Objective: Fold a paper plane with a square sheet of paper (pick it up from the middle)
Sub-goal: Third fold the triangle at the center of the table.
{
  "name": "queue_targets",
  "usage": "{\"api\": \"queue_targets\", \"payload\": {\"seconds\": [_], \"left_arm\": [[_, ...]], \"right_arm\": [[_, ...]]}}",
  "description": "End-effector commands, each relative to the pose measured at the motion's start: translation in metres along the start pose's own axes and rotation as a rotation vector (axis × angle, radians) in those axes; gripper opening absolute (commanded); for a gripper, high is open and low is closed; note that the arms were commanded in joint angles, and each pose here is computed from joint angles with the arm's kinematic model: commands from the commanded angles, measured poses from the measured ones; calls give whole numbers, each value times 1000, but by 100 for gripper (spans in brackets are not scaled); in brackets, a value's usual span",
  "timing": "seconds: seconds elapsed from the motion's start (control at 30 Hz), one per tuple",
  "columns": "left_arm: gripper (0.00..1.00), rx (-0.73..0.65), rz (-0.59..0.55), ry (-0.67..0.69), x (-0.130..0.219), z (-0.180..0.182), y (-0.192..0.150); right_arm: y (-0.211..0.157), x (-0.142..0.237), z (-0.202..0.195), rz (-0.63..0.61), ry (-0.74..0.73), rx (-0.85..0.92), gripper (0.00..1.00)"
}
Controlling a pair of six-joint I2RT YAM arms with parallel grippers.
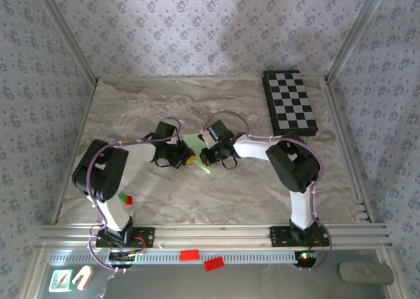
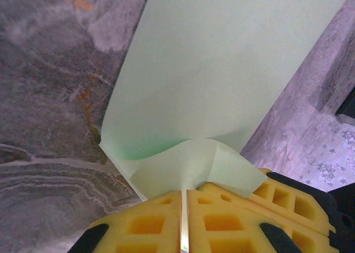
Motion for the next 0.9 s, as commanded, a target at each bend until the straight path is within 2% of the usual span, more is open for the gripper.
{"api": "queue_targets", "payload": {"seconds": [0.0,0.5,0.87], "left_arm": [[12,-2,10,42,-6,10,-3],[12,-7,16,37,-9,9,0],[12,-54,16,26,-4,-3,3]], "right_arm": [[-5,-7,-8,44,-26,-39,2],[-6,-7,-10,52,-36,-44,3],[-6,-6,-11,70,7,-65,15]]}}
Point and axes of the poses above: each hand's point on the last joint's axis, 136 mm out from that joint toward the fingers, its own x axis back along the fingers, its own z axis along the line the jaws close on, y = z × x, the point moved 7 cm from there along x, back along the fingers, and after that the axes turned 9 degrees about -x, right-handed, at the moved point
